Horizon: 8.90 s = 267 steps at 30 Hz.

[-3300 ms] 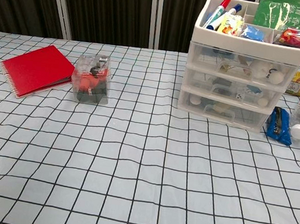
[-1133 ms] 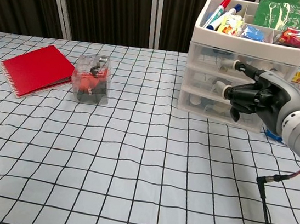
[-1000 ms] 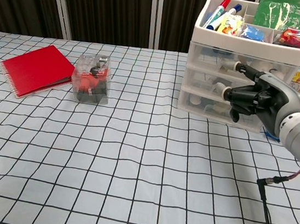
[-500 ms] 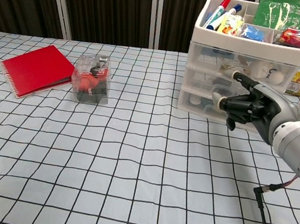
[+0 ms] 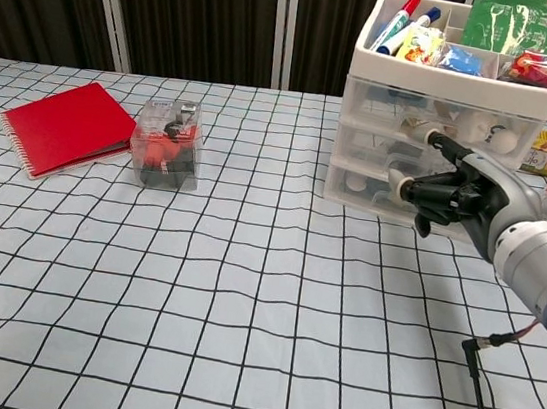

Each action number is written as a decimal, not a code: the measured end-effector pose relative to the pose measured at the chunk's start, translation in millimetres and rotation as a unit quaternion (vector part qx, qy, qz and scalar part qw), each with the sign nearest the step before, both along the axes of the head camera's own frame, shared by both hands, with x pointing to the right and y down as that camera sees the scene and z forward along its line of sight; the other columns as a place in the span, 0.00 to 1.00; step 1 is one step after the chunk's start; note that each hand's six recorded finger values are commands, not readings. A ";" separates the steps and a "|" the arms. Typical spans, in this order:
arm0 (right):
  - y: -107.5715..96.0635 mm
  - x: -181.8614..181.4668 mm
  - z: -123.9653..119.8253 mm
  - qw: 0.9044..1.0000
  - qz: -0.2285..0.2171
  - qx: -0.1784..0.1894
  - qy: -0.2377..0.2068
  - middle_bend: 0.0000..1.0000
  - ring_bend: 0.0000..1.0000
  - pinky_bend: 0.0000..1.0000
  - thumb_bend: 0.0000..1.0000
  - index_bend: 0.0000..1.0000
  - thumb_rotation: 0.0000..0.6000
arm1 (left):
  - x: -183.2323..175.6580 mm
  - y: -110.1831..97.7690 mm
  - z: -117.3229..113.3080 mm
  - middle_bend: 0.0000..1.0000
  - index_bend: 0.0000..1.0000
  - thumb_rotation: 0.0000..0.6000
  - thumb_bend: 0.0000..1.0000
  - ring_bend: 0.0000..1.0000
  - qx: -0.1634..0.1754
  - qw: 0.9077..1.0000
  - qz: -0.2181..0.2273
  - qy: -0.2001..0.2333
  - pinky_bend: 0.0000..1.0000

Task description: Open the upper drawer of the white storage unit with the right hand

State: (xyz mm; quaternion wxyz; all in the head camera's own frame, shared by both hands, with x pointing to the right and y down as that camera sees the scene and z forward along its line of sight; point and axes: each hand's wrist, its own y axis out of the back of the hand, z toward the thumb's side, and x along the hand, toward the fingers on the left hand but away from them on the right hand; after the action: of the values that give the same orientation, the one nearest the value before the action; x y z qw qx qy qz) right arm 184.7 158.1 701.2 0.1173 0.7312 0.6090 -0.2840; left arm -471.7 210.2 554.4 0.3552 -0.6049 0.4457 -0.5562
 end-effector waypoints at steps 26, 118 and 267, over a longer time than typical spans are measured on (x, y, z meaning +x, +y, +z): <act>-6.9 1.5 0.7 1.000 0.010 0.006 0.010 0.96 0.93 0.77 0.38 0.11 1.00 | 0.8 0.5 1.4 0.00 0.00 1.00 0.06 0.00 -0.003 1.000 0.002 -0.004 0.00; 46.6 -26.0 -49.4 0.995 -0.071 0.058 -0.033 0.88 0.87 0.70 0.37 0.08 1.00 | 0.1 1.1 5.3 0.00 0.00 1.00 0.06 0.00 -0.016 1.000 0.000 -0.001 0.00; -42.2 11.5 -153.5 0.778 -0.399 0.172 0.455 1.00 1.00 0.73 0.01 0.56 1.00 | 7.6 8.0 -10.2 0.00 0.00 1.00 0.07 0.00 0.000 1.000 0.012 0.007 0.00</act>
State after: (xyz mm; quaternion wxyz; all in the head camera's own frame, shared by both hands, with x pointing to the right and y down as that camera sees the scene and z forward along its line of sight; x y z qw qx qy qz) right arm 196.2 116.0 547.7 -0.4246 0.7026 0.2843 -0.4952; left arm -464.1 218.3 544.2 0.3587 -0.6139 0.4409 -0.5478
